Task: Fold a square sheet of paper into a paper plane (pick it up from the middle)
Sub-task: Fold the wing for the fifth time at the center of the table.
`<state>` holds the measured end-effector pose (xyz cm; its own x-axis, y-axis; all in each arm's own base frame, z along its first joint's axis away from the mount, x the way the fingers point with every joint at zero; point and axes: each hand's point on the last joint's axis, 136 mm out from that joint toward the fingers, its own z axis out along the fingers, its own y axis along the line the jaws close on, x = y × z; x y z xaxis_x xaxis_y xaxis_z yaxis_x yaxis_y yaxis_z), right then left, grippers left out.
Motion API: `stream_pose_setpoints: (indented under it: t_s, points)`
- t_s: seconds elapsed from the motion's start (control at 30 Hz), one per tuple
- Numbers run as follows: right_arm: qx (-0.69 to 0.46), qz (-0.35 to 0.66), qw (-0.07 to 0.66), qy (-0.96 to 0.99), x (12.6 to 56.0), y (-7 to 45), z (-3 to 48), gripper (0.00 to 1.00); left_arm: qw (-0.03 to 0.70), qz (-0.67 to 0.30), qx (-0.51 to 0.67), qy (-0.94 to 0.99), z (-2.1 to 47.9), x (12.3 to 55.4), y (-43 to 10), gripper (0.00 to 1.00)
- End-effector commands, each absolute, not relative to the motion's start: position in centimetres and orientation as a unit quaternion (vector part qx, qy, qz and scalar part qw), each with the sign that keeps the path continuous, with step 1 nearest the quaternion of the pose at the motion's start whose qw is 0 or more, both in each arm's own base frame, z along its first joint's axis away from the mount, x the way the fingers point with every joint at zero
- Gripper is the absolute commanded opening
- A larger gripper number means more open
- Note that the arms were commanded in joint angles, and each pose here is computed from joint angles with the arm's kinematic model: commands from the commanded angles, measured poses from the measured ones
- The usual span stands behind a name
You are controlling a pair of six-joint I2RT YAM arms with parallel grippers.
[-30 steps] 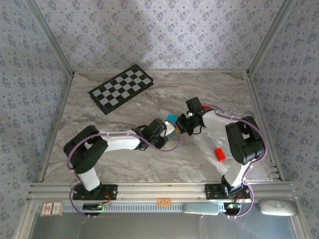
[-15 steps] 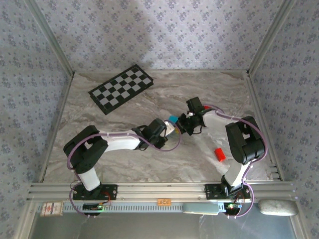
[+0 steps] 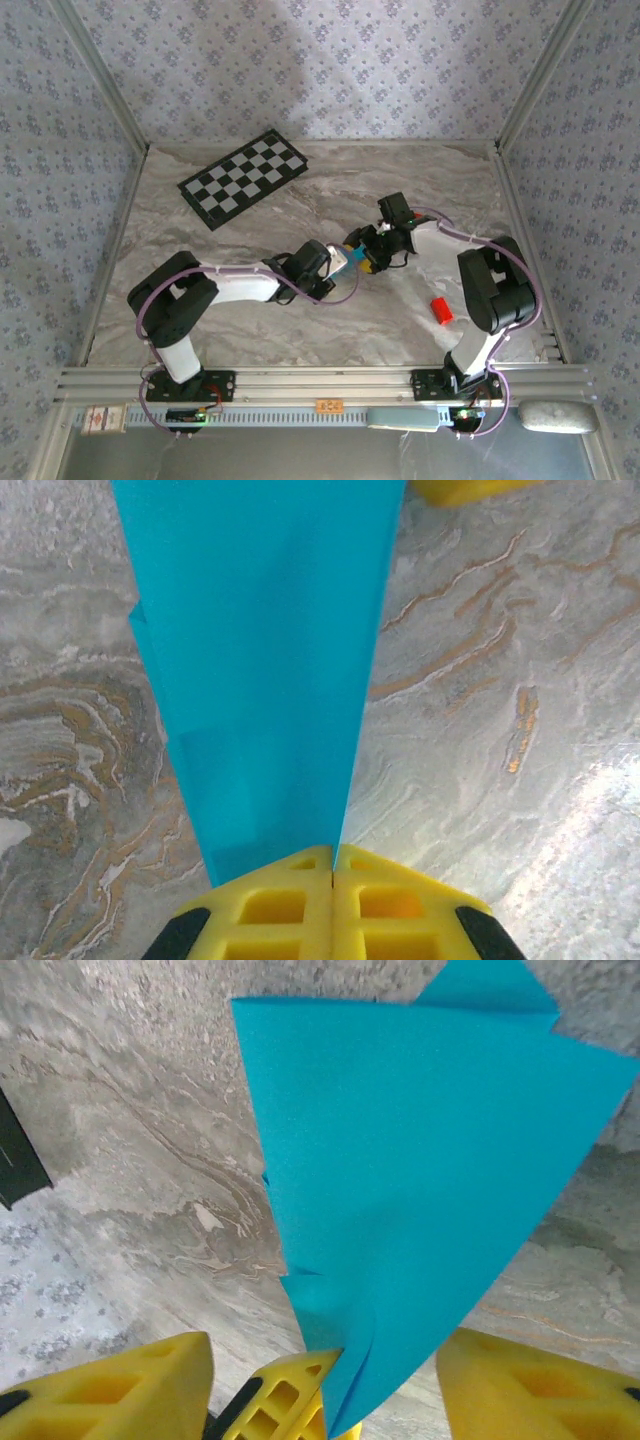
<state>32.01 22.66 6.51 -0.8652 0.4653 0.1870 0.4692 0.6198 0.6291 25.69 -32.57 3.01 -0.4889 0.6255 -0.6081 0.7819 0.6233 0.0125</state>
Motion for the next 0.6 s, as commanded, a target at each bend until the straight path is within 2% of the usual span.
stream_pose_setpoints:
  t_s: [0.0,0.2,0.57]
  points:
    - [-0.255,-0.346,-0.016,-0.903,32.2,21.5,7.3,0.67,0.287,-0.178,0.391,0.856,3.9,25.6,-32.8,0.00]
    - [-0.245,-0.351,-0.049,-0.902,33.1,20.0,8.2,0.72,0.261,-0.245,0.352,0.865,5.0,25.6,-33.0,0.00]
    - [-0.138,-0.364,-0.111,-0.915,33.7,19.8,9.5,0.71,0.199,-0.349,0.265,0.877,6.4,25.9,-33.8,0.00]
